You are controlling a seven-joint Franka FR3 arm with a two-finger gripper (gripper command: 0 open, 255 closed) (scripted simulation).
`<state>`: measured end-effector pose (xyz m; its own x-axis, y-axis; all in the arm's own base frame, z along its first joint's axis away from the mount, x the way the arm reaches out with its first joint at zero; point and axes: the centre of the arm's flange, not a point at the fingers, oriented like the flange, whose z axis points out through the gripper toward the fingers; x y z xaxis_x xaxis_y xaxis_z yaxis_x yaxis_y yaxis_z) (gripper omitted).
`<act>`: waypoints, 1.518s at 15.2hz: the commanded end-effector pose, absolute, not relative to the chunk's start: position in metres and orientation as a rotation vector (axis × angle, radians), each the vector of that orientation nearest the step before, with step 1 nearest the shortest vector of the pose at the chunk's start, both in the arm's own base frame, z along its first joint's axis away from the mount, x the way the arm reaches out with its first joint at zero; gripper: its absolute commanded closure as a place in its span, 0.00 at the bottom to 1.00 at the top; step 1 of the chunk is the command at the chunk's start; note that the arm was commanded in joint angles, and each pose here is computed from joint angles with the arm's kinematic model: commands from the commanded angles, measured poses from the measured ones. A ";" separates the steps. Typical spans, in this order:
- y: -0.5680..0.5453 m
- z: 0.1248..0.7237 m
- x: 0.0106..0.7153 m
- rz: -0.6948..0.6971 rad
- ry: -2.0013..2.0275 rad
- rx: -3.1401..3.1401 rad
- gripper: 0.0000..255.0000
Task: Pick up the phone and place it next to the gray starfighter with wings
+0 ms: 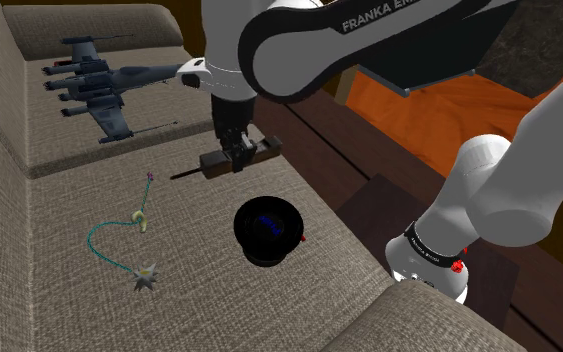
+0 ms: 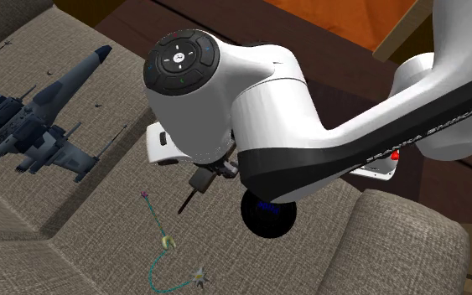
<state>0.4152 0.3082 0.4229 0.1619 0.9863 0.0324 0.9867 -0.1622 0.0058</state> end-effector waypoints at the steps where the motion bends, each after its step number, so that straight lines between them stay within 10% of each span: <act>1: 0.308 0.434 0.415 -0.044 -2.023 -2.382 1.00; 23: 0.308 0.550 0.415 -0.044 -2.023 -2.382 1.00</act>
<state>0.4158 0.3091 0.5444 0.1618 0.9863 0.0324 0.9868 -0.1621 0.0059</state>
